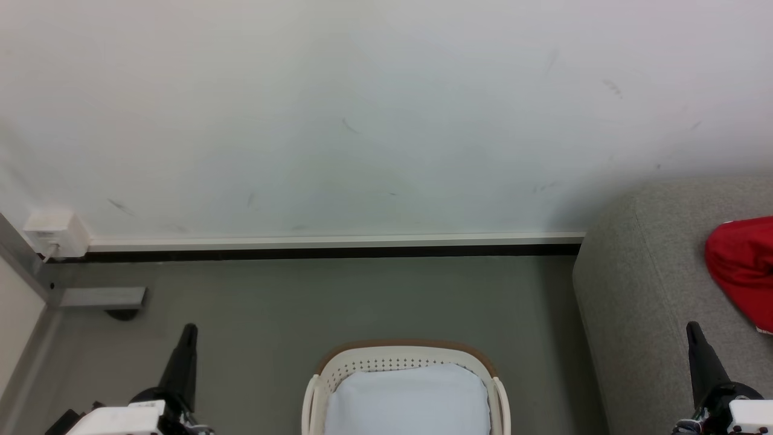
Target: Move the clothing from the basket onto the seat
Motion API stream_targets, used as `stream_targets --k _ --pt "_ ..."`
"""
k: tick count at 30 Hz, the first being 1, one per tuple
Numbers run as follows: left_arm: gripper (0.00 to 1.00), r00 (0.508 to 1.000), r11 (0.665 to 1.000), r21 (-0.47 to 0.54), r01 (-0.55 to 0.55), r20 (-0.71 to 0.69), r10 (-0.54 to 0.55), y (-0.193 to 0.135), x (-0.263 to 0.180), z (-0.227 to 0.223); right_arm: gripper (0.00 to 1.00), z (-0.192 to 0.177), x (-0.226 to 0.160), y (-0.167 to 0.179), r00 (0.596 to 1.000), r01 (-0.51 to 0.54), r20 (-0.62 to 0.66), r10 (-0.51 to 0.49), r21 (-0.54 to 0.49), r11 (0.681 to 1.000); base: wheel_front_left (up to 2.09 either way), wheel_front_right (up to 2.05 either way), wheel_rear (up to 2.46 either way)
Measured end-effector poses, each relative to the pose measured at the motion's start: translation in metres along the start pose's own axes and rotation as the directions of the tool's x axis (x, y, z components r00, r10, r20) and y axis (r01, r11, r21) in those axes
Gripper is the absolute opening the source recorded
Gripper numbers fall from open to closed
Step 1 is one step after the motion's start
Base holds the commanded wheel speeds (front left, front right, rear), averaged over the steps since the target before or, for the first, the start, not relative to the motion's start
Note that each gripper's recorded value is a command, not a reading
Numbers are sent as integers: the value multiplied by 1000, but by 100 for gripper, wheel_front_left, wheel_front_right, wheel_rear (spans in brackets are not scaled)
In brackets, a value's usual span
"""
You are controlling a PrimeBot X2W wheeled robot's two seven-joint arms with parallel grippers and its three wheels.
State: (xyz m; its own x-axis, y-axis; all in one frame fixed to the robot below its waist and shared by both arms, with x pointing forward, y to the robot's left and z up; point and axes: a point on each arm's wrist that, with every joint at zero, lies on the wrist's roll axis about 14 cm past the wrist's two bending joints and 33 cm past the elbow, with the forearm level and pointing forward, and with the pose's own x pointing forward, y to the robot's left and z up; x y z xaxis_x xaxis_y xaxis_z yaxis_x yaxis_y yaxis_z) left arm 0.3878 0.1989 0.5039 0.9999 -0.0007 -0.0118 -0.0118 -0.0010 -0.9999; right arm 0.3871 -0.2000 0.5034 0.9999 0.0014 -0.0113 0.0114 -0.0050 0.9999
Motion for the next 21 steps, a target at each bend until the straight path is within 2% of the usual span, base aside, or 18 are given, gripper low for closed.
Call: stream_targets --k 21 --pt "0 1000 1000 0 0 0 0 0 0 0 0 0 0 0 1000 0 1 0 1 1000 0 0 0"
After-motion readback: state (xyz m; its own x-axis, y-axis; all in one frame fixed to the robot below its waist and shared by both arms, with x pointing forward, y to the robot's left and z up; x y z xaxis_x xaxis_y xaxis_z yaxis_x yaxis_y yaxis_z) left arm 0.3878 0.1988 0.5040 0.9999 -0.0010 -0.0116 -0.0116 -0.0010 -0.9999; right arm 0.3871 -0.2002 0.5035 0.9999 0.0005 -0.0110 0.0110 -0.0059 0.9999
